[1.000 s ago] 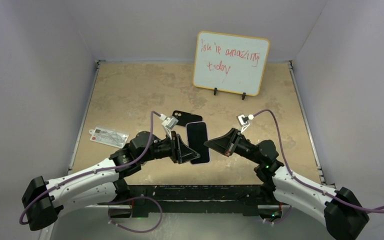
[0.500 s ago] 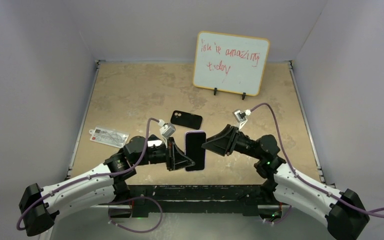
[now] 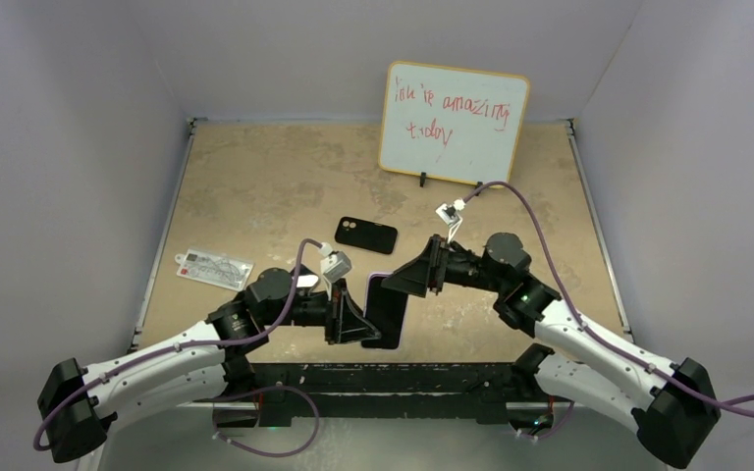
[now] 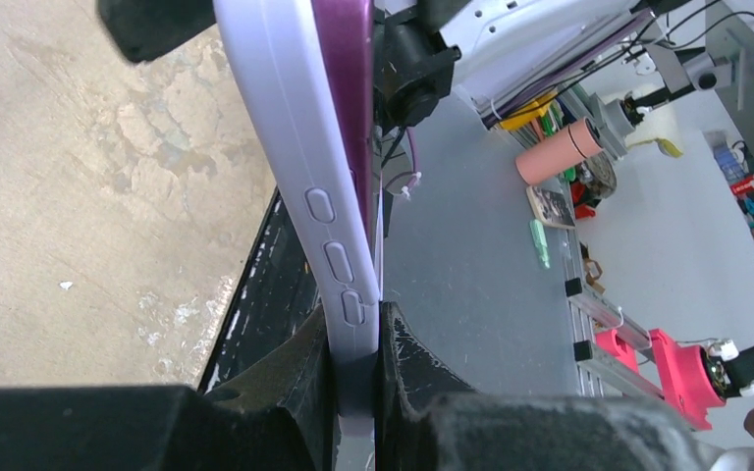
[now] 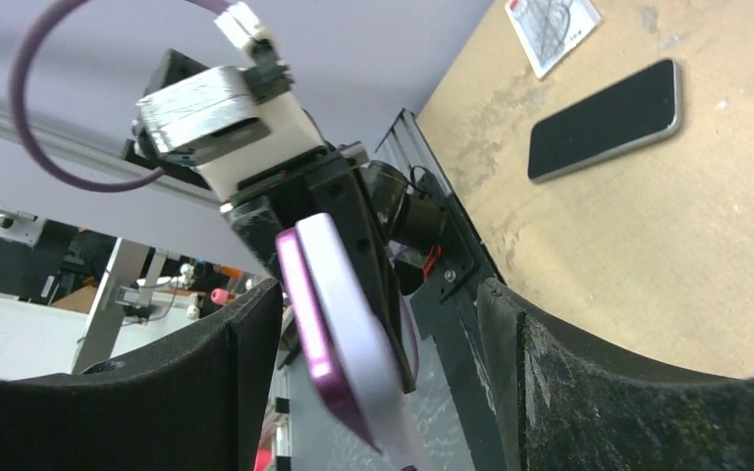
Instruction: Put the phone into the phone case
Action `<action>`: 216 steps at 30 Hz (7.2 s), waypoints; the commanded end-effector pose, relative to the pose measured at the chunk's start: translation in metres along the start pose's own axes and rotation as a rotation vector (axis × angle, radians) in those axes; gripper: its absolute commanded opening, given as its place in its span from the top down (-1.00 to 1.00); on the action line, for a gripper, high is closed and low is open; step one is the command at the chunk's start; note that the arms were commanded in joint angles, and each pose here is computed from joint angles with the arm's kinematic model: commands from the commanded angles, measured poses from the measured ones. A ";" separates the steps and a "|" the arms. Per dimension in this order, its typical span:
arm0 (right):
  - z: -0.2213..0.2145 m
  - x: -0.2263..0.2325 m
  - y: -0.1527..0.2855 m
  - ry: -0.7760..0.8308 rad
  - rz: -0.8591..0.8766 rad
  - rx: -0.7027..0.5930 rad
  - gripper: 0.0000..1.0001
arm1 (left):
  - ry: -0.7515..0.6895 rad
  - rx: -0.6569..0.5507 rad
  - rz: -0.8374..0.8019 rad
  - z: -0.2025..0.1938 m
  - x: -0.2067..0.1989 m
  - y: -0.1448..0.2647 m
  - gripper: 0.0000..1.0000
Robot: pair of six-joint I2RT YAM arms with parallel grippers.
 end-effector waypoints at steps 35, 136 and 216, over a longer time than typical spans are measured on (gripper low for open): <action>-0.018 -0.001 0.000 0.006 0.115 0.096 0.23 | -0.106 -0.254 -0.030 0.052 -0.030 0.010 1.00; -0.015 0.013 0.013 0.102 0.255 -0.063 0.14 | -0.083 -0.269 0.048 0.074 -0.032 0.005 1.00; 0.020 -0.015 0.090 0.130 -0.640 -0.202 -0.97 | 0.383 -0.146 0.429 0.110 0.230 -0.155 0.01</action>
Point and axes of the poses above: each gripper's point midway between its finger pads, its own y axis back along the fingers, its own x axis along the line the jaws close on, z = x × y, the point moved 5 cm from there along y, back along the fingers, and after that the axes turned 4 degrees about y, right-handed, at the moved point
